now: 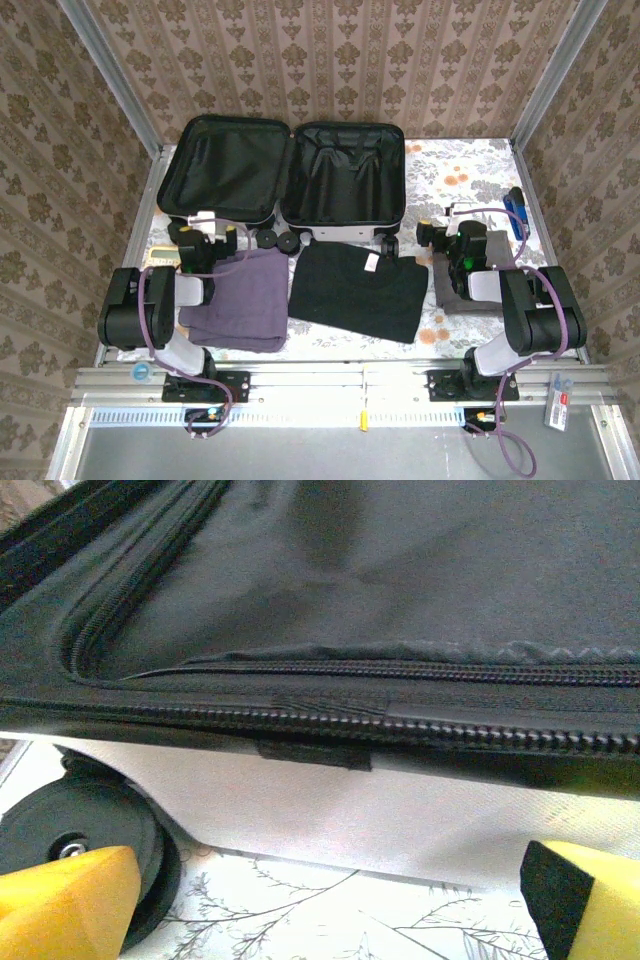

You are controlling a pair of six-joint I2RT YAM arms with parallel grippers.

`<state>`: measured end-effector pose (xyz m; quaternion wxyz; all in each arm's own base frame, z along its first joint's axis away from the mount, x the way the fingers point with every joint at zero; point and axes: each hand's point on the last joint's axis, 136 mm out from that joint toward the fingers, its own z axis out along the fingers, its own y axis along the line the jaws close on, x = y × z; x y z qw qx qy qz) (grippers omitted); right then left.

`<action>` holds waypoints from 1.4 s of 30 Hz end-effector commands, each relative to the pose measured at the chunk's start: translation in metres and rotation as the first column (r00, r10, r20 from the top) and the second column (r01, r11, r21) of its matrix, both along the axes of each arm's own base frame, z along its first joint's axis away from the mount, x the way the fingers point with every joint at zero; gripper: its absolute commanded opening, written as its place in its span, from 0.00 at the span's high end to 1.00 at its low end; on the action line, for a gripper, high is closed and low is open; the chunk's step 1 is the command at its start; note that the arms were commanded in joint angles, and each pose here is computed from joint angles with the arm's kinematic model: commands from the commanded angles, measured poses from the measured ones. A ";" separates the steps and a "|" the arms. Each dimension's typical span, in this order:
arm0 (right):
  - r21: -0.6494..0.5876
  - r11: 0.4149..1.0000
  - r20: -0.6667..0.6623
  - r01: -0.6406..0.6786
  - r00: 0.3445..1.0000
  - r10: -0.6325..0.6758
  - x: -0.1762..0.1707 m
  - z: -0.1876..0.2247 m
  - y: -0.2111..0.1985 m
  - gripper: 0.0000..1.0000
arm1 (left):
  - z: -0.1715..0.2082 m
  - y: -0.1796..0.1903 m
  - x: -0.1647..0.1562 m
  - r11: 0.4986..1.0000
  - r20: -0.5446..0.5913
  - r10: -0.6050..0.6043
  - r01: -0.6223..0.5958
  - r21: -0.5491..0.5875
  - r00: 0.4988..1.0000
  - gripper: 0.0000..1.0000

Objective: Pack the luggage

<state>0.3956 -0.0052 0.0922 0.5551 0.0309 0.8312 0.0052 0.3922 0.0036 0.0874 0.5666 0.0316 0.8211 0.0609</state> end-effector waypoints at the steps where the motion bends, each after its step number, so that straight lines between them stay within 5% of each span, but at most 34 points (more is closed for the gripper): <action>1: -0.016 0.997 0.089 0.082 0.993 -0.080 -0.007 0.040 -0.013 0.00 | 0.038 0.016 -0.004 0.992 0.071 0.122 -0.123 0.008 0.990 0.00; 5: 0.017 0.979 0.098 0.202 0.974 -0.203 -0.023 0.088 -0.031 0.00 | 0.086 0.048 -0.026 0.922 -0.003 0.386 -0.386 0.001 0.922 0.00; 13: 0.121 0.946 0.053 0.300 0.950 -0.308 -0.063 0.157 -0.036 0.00 | 0.141 0.000 -0.066 0.928 -0.096 0.240 -0.257 -0.268 0.966 0.00; 18: 0.305 0.932 -0.240 0.198 0.963 -0.126 -0.085 0.113 0.013 0.04 | 0.119 -0.069 -0.100 0.919 -0.312 -0.005 -0.119 -0.375 0.950 0.00; 20: 0.323 0.929 -0.377 0.181 0.925 -0.049 -0.100 0.090 0.034 0.07 | 0.103 -0.101 -0.122 0.937 -0.464 -0.116 -0.059 -0.344 0.878 0.00; 24: 0.320 0.939 -0.529 0.127 0.846 0.065 -0.129 0.057 0.071 0.06 | 0.079 -0.138 -0.159 0.979 -0.660 -0.145 0.011 -0.203 0.737 0.00; 33: 0.263 0.947 -0.719 0.184 0.692 0.065 -0.169 -0.018 0.101 0.07 | 0.025 -0.230 -0.177 0.944 -0.768 -0.323 0.134 -0.300 0.554 0.00; 42: 0.222 0.954 -0.763 0.202 0.645 0.042 -0.177 -0.041 0.102 0.08 | -0.002 -0.263 -0.169 0.924 -0.788 -0.383 0.191 -0.333 0.482 0.00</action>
